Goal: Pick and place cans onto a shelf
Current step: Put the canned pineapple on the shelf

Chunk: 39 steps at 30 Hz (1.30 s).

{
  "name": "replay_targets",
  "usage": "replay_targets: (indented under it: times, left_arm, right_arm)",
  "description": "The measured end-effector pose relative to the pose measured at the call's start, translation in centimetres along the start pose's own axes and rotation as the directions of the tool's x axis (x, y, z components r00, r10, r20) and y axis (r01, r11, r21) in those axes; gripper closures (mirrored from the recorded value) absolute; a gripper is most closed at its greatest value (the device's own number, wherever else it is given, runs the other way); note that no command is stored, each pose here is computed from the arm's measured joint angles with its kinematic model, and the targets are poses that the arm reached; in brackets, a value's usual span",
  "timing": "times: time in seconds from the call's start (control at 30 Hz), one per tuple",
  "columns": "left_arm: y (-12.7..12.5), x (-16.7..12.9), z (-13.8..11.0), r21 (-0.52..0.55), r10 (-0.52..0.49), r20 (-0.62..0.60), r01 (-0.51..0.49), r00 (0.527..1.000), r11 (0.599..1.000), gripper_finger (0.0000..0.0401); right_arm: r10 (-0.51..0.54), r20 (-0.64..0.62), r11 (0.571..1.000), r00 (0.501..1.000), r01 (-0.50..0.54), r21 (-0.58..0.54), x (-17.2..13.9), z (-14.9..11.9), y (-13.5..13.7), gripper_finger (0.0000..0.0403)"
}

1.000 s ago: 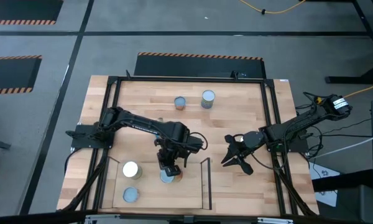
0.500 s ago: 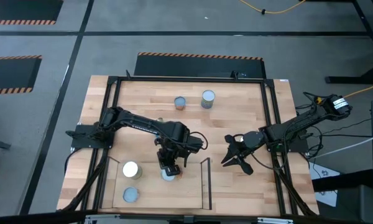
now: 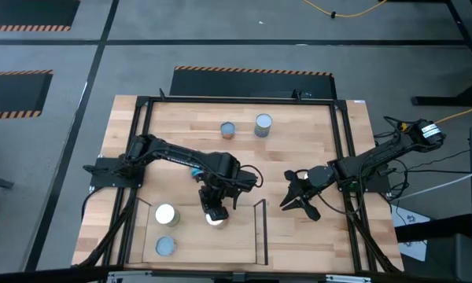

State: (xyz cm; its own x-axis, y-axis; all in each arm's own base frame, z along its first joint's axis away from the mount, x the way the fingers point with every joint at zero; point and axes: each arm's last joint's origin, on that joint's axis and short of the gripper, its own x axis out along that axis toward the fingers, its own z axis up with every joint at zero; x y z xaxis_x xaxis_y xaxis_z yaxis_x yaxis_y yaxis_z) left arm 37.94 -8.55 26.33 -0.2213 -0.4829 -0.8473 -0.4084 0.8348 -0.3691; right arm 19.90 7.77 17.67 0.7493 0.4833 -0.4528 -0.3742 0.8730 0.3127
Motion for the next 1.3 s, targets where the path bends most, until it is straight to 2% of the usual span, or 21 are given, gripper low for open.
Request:
replay_targets:
  times: [0.5,1.3]
  left_arm:
    - [-0.01,0.00,0.00,-0.007,-0.002,-0.001,0.002,1.000,1.000,0.0378]
    - [0.06,-0.23,-0.10,-0.025,-0.003,0.006,0.004,1.000,1.000,0.0387]
  right_arm:
    - [-0.001,0.000,1.000,1.000,0.001,0.002,0.00,0.00,-0.01,0.0331]
    - [-0.001,0.000,1.000,1.000,0.001,0.004,0.00,0.00,-0.01,0.0331]
